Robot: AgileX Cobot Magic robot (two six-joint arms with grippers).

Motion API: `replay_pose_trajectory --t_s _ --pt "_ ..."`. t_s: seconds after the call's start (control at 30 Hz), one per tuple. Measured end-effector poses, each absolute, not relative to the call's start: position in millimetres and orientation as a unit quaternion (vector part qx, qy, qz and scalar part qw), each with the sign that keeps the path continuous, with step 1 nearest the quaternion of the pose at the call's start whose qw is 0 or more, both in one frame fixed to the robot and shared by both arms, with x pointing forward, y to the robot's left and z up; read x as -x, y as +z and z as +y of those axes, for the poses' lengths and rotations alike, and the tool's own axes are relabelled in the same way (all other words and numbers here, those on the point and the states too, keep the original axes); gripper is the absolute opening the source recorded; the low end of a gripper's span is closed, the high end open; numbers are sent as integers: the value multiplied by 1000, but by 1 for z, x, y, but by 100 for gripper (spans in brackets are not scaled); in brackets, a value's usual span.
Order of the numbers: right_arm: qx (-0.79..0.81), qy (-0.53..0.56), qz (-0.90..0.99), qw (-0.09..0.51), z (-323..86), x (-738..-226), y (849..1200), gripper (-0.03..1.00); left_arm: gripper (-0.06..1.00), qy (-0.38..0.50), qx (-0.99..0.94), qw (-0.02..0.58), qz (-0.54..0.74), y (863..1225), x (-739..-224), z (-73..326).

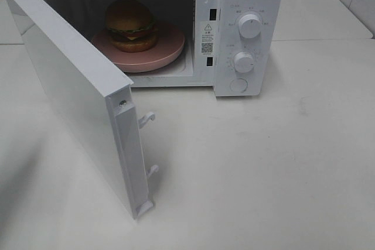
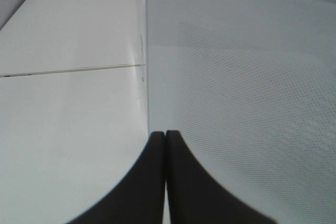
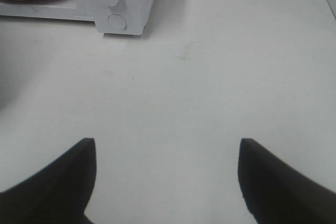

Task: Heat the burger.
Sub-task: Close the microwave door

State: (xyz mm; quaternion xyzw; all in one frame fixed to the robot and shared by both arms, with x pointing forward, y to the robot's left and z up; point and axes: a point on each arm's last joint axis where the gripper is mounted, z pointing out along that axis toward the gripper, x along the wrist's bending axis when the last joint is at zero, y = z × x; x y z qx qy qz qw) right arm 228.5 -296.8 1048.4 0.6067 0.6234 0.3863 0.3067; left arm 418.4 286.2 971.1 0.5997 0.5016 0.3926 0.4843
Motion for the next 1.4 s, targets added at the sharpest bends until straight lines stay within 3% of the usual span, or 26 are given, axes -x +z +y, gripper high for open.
replay_pose_trajectory --t_s 0.3,0.7,1.4 --pt "-607 386 623 307 -297 -229 1048 73 0 360 -620 505 481 963 -436 277" --pt "-607 386 623 307 -297 -229 1048 73 0 304 -655 515 462 947 -455 234" --pt "-607 386 623 307 -297 -229 1048 73 0 320 -652 505 466 941 -475 171"
